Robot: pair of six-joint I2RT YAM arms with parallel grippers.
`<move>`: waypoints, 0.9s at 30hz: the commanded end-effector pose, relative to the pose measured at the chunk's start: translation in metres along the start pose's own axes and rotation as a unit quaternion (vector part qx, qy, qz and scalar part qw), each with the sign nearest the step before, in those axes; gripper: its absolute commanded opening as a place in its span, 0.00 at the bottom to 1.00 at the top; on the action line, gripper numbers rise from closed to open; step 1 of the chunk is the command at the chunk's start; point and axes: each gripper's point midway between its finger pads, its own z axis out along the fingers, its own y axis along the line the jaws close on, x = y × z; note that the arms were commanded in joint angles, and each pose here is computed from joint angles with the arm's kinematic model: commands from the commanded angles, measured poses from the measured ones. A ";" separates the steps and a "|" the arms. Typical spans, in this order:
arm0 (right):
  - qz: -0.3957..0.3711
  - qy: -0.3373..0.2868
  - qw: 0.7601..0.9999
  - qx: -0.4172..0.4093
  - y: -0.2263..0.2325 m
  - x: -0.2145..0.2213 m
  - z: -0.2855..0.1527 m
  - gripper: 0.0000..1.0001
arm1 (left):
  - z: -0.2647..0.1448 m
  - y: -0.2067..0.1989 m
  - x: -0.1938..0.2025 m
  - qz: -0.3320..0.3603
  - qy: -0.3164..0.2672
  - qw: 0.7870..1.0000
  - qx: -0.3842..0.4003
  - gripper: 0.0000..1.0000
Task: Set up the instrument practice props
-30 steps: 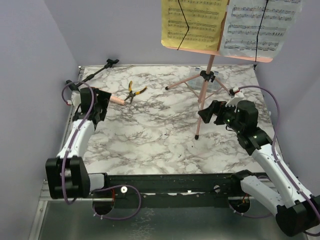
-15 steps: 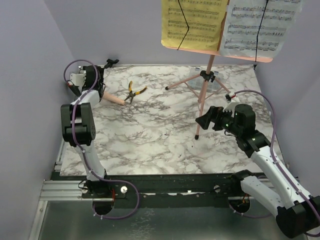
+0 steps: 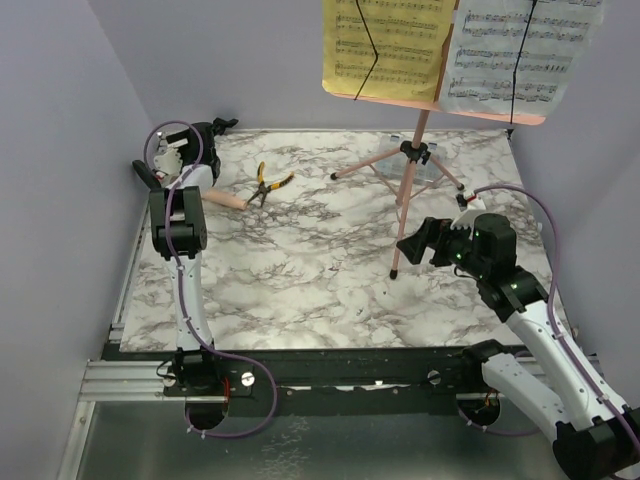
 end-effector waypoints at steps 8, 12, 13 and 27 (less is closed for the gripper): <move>-0.004 0.005 0.999 0.032 -0.012 0.000 0.002 1.00 | 0.049 0.029 -0.008 -0.091 -0.042 0.994 -0.042 0.68; -0.005 -0.001 0.999 0.037 -0.013 -0.003 0.000 1.00 | 0.058 0.016 -0.015 -0.129 -0.021 0.991 -0.013 0.43; -0.005 -0.003 0.999 0.038 -0.013 -0.004 -0.001 1.00 | 0.058 0.013 -0.018 -0.131 -0.025 0.991 -0.010 0.38; -0.011 -0.014 0.999 0.043 -0.007 -0.018 -0.017 1.00 | -0.056 -0.136 -0.052 -0.163 0.051 0.979 0.115 0.01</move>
